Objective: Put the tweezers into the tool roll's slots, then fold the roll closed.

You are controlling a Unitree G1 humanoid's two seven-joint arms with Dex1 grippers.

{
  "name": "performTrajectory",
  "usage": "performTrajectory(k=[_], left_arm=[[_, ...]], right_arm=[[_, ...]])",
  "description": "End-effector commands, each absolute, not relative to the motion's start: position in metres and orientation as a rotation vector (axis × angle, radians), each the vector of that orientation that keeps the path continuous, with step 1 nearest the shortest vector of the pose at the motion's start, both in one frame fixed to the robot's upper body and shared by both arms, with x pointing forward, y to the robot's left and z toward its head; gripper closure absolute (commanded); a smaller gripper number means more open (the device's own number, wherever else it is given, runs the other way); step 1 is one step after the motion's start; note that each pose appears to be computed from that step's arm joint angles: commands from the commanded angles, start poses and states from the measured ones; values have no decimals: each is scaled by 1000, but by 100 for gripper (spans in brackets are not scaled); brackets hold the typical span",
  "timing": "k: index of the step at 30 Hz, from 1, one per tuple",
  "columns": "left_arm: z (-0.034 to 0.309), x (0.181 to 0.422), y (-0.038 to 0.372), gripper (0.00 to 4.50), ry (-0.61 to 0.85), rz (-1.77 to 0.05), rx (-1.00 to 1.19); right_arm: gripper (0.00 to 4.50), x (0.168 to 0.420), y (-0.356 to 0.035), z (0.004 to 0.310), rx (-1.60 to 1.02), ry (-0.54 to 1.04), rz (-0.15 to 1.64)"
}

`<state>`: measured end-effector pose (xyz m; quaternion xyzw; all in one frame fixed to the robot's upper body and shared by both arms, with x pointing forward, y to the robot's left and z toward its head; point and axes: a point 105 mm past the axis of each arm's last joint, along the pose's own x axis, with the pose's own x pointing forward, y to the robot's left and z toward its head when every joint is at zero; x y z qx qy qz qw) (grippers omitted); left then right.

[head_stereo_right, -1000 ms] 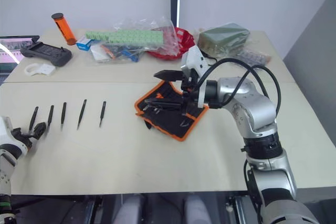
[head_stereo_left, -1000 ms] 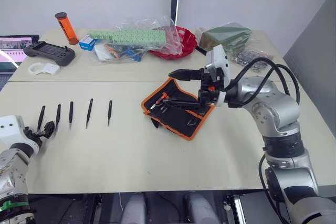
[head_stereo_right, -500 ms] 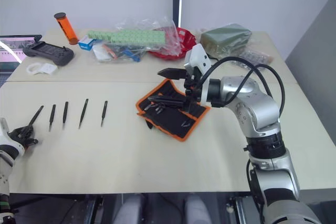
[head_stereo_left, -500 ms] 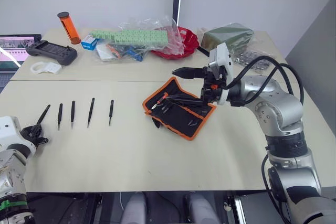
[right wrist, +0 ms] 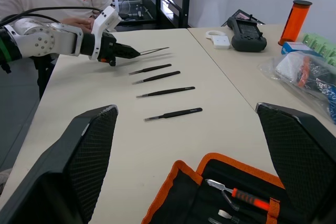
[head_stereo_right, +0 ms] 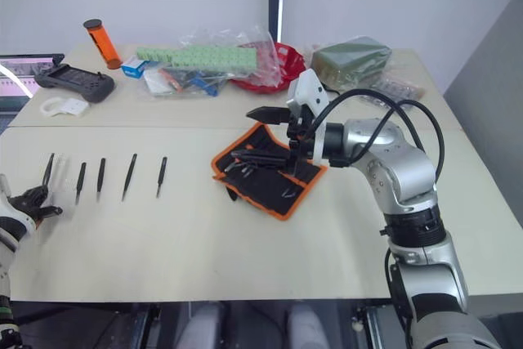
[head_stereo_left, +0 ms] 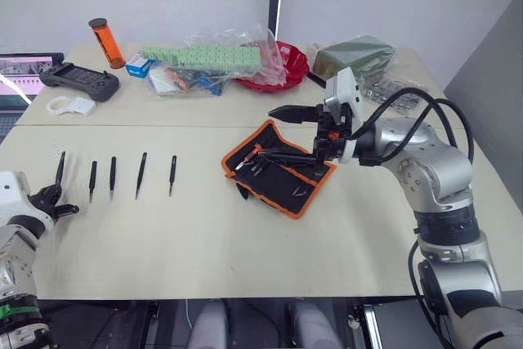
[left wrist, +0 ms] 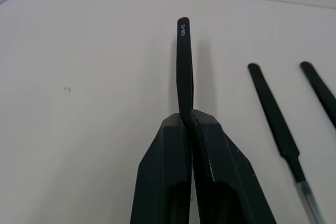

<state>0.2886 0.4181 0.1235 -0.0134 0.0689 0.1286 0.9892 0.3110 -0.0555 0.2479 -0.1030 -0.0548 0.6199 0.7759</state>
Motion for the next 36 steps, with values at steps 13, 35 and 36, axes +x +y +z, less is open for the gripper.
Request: performTrajectory(k=[13, 35, 36], left_arm=[[224, 335, 256, 450, 28, -418, 212], [202, 337, 97, 450, 272, -809, 254], [199, 336, 94, 450, 287, -822, 251]], right_arm=[[227, 322, -100, 221, -194, -51, 1112], [448, 356, -123, 115, -236, 147, 901], [448, 357, -125, 112, -237, 154, 891]])
